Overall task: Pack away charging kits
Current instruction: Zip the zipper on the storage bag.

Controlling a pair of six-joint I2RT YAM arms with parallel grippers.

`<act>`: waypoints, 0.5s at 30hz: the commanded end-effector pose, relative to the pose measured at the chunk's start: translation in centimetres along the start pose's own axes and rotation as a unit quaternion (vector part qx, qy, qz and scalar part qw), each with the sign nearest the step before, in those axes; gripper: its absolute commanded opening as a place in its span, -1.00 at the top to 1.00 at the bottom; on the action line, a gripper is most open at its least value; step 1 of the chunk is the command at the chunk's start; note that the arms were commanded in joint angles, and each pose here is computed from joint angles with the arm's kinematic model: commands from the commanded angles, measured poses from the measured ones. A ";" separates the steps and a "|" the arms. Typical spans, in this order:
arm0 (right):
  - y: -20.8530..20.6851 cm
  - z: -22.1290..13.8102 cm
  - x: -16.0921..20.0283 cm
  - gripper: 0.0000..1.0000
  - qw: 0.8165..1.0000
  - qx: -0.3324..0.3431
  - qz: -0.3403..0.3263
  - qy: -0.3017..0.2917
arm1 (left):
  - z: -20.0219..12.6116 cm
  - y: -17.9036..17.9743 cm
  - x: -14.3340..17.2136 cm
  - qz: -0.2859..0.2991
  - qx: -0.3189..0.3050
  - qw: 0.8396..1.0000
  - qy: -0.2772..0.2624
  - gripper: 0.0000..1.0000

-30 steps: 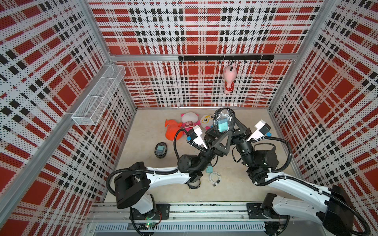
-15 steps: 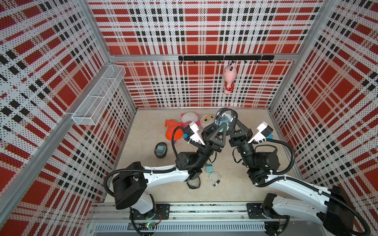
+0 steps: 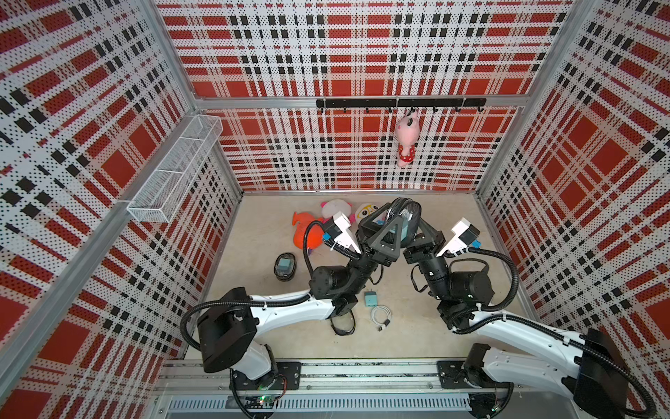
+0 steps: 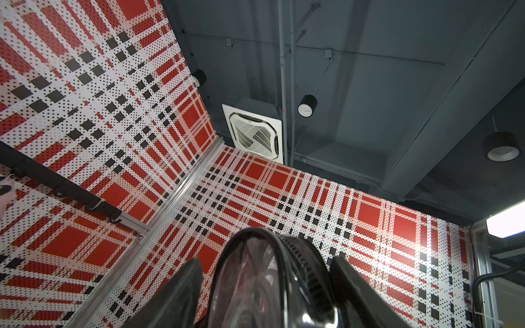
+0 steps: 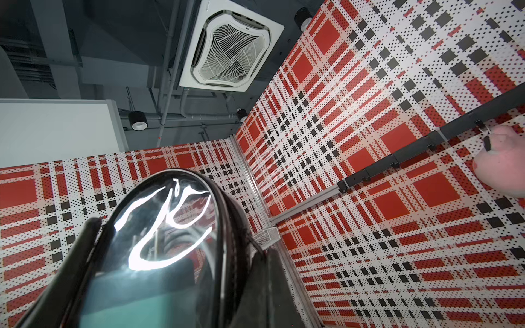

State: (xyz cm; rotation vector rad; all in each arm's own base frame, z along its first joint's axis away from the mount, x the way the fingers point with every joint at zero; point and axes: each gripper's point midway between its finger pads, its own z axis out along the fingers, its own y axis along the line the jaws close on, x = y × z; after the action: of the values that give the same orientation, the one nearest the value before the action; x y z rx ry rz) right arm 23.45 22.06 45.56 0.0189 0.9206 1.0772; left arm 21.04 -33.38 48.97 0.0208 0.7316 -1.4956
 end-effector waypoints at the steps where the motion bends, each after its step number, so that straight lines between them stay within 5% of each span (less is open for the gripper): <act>1: 1.1 0.3 -2.5 1.00 0.999 -0.007 0.014 -0.029 | -0.3 0.3 -0.9 0.016 -0.008 1.000 -0.007 -0.45; 15: 1.2 1.0 -3.2 1.00 0.998 0.007 0.052 -0.023 | -2.5 1.5 0.8 0.095 0.005 0.995 -0.016 -0.60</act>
State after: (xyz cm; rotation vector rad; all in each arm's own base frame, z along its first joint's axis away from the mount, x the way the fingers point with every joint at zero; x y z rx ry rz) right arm 23.73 21.41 46.68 0.0747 0.9519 1.1026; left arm 22.16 -33.98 45.56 0.0663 0.7899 -1.3431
